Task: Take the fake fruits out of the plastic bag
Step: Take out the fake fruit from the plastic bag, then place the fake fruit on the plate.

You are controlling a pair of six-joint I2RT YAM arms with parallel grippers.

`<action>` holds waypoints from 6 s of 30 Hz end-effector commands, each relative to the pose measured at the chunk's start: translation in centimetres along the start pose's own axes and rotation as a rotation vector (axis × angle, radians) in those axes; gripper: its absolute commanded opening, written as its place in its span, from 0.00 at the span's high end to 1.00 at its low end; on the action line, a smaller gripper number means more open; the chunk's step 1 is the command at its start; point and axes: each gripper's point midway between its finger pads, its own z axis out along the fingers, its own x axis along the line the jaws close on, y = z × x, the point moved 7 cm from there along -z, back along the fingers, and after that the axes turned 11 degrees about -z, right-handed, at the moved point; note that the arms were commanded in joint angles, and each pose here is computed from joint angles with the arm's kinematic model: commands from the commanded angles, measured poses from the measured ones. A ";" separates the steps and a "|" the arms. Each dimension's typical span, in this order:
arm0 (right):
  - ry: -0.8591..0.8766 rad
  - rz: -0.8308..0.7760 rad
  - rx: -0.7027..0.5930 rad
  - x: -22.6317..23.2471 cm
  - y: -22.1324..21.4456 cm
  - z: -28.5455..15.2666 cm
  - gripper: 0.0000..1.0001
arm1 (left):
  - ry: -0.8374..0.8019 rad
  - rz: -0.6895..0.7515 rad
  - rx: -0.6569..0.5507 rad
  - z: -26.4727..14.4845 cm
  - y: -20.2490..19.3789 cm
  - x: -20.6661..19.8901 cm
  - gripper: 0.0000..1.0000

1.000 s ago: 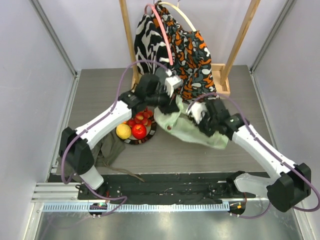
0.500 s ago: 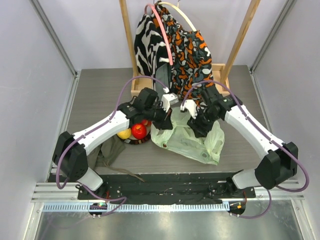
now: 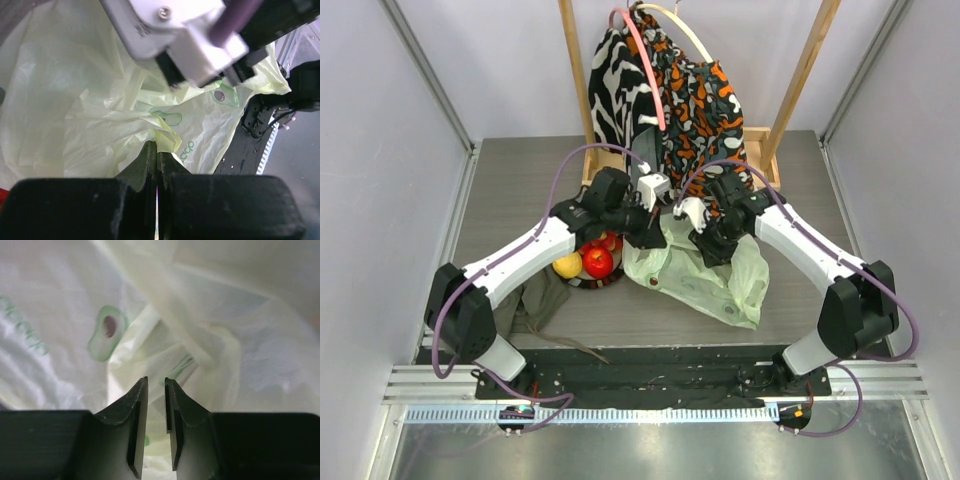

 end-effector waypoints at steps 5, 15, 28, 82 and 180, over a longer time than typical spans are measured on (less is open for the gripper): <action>-0.435 0.211 0.029 -8.2 -0.3 0.9 0.70 | -0.031 0.019 -0.099 -0.6 2.9 -1.0 1.00; -0.341 0.248 0.034 -8.7 -0.5 3.7 0.41 | -0.044 0.019 -0.090 0.0 2.9 -0.8 1.00; -0.326 0.224 0.009 -8.8 -0.7 4.8 0.69 | -0.042 -0.018 -0.092 1.1 3.2 -0.3 1.00; -0.009 -0.018 -0.804 1.7 20.0 -20.0 0.96 | 0.358 -0.030 -0.534 -19.6 8.2 3.0 0.04; -0.295 -0.143 -0.656 5.8 27.4 -4.1 0.23 | 0.474 -0.402 -0.902 -28.3 2.6 8.6 0.00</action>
